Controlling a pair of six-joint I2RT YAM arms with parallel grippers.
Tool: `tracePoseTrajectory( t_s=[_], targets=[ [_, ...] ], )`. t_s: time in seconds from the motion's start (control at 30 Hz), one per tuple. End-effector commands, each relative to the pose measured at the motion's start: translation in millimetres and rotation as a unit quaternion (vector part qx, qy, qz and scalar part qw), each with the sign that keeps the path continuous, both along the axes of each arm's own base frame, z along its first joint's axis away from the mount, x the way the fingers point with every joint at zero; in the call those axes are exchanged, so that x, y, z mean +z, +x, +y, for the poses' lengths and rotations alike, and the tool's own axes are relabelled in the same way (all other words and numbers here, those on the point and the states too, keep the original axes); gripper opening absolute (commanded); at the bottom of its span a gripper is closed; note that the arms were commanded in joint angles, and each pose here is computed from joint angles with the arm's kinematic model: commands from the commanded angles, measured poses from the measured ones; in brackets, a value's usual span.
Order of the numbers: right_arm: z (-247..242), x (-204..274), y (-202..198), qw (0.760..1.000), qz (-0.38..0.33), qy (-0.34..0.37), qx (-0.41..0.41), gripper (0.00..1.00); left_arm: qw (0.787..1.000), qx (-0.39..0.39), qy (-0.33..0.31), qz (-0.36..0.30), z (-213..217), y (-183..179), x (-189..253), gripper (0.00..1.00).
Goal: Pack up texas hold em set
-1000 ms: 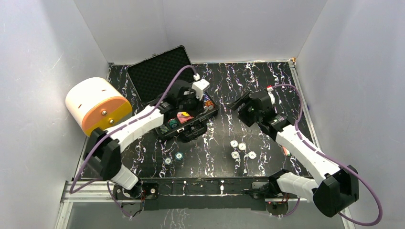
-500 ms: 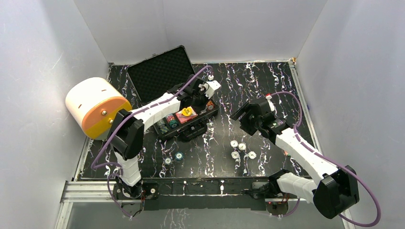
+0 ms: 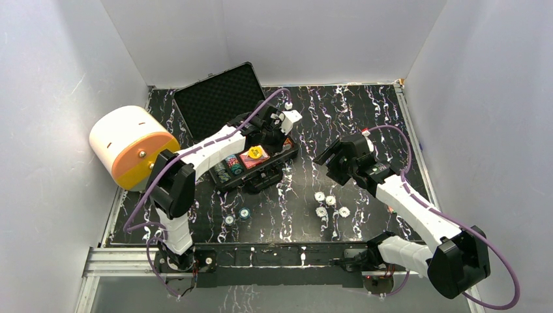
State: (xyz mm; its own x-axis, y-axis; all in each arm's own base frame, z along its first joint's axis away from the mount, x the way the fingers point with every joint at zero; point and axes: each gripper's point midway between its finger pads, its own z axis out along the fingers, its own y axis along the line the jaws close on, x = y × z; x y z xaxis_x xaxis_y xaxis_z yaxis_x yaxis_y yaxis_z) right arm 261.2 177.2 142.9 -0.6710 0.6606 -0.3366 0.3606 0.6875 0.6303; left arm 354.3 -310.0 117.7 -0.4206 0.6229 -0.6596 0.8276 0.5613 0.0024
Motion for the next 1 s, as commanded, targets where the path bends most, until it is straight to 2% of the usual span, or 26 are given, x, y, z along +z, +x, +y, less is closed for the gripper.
tracePoseTrajectory(
  t_s=[0.0,0.3,0.6,0.9,0.93,0.97],
  targets=[
    [4,8,5,1.0,-0.011,0.015,0.0,0.76,0.998,-0.027,-0.049,-0.004,-9,-16,37,0.0],
    [3,7,4,1.0,-0.009,0.013,0.0,0.76,1.0,-0.012,0.004,0.028,0,-11,-3,0.0],
    [3,5,3,1.0,-0.006,0.013,-0.002,0.75,0.997,0.046,0.058,-0.02,19,17,-11,0.0],
    [3,3,2,1.0,-0.003,0.014,-0.001,0.75,0.995,0.067,0.052,-0.058,23,27,2,0.0],
    [3,3,2,1.0,-0.003,0.013,-0.001,0.75,0.995,0.067,0.053,-0.055,22,27,0,0.02],
    [3,3,2,1.0,-0.003,0.013,-0.001,0.75,0.995,0.066,0.053,-0.052,22,26,-2,0.1]
  ],
)
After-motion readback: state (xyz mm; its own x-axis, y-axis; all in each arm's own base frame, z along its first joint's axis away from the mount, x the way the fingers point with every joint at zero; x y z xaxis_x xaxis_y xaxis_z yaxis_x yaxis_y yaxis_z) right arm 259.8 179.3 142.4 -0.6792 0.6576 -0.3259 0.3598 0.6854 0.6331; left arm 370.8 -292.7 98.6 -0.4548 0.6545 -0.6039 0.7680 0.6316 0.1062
